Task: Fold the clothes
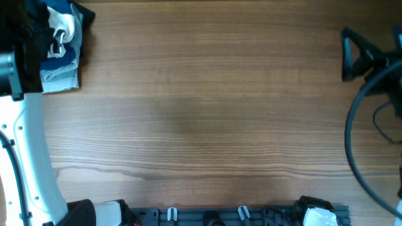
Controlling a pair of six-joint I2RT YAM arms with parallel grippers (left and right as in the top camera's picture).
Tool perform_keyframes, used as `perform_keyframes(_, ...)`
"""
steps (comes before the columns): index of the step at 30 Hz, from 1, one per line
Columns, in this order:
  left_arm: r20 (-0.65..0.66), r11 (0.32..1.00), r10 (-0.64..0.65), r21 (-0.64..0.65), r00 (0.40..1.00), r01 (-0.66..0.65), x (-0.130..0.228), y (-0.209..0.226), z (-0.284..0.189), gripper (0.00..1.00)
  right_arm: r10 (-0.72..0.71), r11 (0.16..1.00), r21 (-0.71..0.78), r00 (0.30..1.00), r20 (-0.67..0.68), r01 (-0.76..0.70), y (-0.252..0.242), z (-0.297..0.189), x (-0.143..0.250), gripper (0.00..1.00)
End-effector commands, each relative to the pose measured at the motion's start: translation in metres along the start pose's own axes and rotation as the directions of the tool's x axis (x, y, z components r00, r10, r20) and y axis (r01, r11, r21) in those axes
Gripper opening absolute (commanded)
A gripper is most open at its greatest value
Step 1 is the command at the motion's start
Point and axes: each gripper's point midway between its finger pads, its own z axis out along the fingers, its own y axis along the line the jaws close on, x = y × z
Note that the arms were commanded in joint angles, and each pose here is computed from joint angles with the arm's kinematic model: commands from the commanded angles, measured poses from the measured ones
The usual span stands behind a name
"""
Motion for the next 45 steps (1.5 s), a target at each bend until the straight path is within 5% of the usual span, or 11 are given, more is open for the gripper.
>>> perform_keyframes(1,-0.031,1.0,0.024,-0.01,0.999,-0.024,0.008,0.003,0.001,1.0,-0.016,1.0,0.012,0.999,-0.034,0.017,-0.001,-0.004,0.011,1.0)
perform_keyframes(9,-0.203,0.994,0.08,-0.061,0.976,-0.094,0.05,0.02,-0.005,1.0,-0.01,0.999,0.045,0.993,-0.117,0.015,-0.008,-0.002,0.033,1.0)
perform_keyframes(13,-0.306,0.987,0.107,-0.085,0.946,-0.14,0.074,0.031,-0.012,1.0,-0.115,0.992,0.04,0.985,-0.125,0.12,-0.016,0.008,0.054,1.0)
perform_keyframes(21,-0.453,0.971,0.139,-0.112,0.881,-0.211,0.106,0.049,-0.028,1.0,-0.077,0.997,0.014,0.997,0.021,0.076,-0.022,0.026,0.159,1.0)
perform_keyframes(28,-0.467,0.969,0.141,-0.114,0.873,-0.218,0.11,0.051,-0.03,1.0,-0.082,0.997,0.026,0.99,0.116,0.079,-0.023,0.021,0.255,1.0)
perform_keyframes(35,-0.467,0.969,0.141,-0.114,0.873,-0.218,0.11,0.051,-0.03,1.0,-0.088,0.996,0.033,0.989,0.119,0.084,-0.026,0.018,0.307,1.0)
perform_keyframes(45,-0.467,0.969,0.141,-0.114,0.873,-0.218,0.11,0.051,-0.03,1.0,-0.072,0.99,0.131,0.983,0.17,0.05,-0.044,0.013,0.315,1.0)
